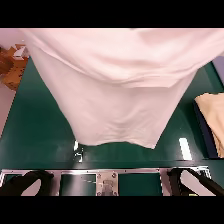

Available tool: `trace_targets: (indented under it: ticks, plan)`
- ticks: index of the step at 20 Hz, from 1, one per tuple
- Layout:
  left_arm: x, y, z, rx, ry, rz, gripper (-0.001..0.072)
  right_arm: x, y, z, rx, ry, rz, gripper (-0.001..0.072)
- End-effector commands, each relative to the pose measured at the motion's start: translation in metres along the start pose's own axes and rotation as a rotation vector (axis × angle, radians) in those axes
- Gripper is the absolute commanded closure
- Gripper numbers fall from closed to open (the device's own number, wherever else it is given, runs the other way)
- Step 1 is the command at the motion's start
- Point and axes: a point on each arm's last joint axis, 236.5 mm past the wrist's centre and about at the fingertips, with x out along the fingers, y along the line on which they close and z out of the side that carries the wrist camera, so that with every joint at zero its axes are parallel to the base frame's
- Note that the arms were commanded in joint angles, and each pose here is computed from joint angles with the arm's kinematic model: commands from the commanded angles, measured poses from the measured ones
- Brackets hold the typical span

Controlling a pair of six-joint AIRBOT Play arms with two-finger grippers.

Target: Fold the shirts.

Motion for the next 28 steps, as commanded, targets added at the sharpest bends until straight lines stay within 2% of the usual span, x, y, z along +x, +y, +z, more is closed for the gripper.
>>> trace_targets:
  ticks: [1, 5, 9, 13, 14, 15, 16, 17, 18, 19, 20, 21, 24, 28]
  plan:
    - [0.095, 0.008, -0.093, -0.043, 0.22, -0.01, 0.0689, 0.084, -0.045, -0.102, 0.11, 0.269, -0.003, 0.0699]
    - [0.216, 0.013, -0.204, -0.125, 0.379, -0.029, 0.0689, 0.156, -0.116, -0.24, 0.258, 0.483, -0.11, 0.0699]
    - [0.282, -0.01, -0.329, -0.309, 0.584, -0.099, 0.0688, 0.18, -0.161, -0.363, 0.364, 0.715, -0.174, 0.0699]
    - [0.29, -0.026, -0.389, -0.389, 0.72, -0.135, 0.0687, 0.189, -0.171, -0.424, 0.411, 0.835, -0.189, 0.0699]
    - [0.285, -0.029, -0.394, -0.389, 0.751, -0.145, 0.0667, 0.189, -0.171, -0.429, 0.414, 0.845, -0.189, 0.0699]
    - [0.275, -0.032, -0.396, -0.388, 0.791, -0.16, 0.0315, 0.188, -0.17, -0.43, 0.415, 0.853, -0.187, 0.0698]
    - [0.263, -0.031, -0.393, -0.396, 0.841, -0.17, 0.0106, 0.186, -0.169, -0.429, 0.411, 0.865, -0.179, 0.0694]
    - [0.248, -0.028, -0.387, -0.406, 0.897, -0.184, 0.015, 0.181, -0.169, -0.427, 0.408, 0.889, -0.171, 0.0544]
    - [0.229, -0.023, -0.378, -0.411, 0.964, -0.203, 0.0306, 0.174, -0.172, -0.422, 0.402, 0.916, -0.168, 0.0341]
    - [0.209, -0.018, -0.37, -0.406, 1.028, -0.223, 0.051, 0.164, -0.177, -0.416, 0.391, 0.952, -0.167, 0.0288]
    - [0.187, -0.012, -0.362, -0.403, 1.092, -0.238, 0.0687, 0.153, -0.182, -0.411, 0.374, 0.995, -0.167, 0.0287]
    - [0.169, -0.006, -0.358, -0.401, 1.138, -0.238, 0.0689, 0.142, -0.183, -0.406, 0.352, 1.035, -0.147, 0.0286]
    - [0.116, 0.018, -0.358, -0.33, 1.257, -0.1, 0.069, 0.123, -0.177, -0.406, 0.316, 1.115, -0.084, 0.0286]
    - [0.035, -0.014, -0.393, -0.4, 1.282, -0.054, 0.0688, 0.126, -0.177, -0.405, 0.303, 1.1, -0.083, 0.0286]
